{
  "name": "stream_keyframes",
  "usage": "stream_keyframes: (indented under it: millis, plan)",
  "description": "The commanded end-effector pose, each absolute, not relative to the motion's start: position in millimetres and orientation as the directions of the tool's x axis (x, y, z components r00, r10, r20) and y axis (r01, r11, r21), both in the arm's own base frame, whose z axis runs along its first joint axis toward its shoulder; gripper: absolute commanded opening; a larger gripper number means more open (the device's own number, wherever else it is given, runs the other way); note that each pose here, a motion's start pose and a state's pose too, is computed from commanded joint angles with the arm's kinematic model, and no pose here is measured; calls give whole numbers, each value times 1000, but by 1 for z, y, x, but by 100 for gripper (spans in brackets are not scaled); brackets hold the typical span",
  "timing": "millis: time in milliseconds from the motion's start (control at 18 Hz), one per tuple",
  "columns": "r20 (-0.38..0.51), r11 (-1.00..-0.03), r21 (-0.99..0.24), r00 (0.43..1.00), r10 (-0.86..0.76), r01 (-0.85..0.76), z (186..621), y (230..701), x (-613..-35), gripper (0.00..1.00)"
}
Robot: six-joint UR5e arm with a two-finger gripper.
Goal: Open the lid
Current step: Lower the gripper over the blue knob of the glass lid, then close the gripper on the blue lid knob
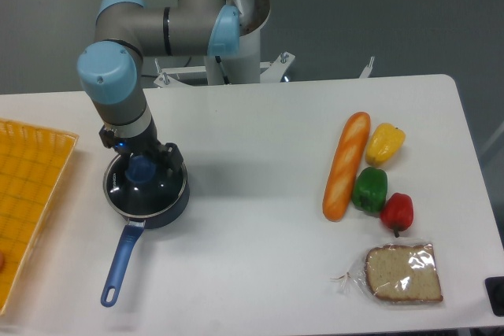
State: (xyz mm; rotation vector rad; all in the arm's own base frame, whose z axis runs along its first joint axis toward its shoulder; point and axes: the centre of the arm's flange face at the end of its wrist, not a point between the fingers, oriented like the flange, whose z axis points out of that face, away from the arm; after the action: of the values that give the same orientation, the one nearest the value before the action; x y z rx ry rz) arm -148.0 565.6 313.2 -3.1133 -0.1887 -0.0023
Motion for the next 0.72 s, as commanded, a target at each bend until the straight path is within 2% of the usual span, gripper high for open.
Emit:
stream_keyframes:
  millis: [722]
  plan:
    - [3, -992, -32, 993, 121, 121, 303, 570, -146, 100]
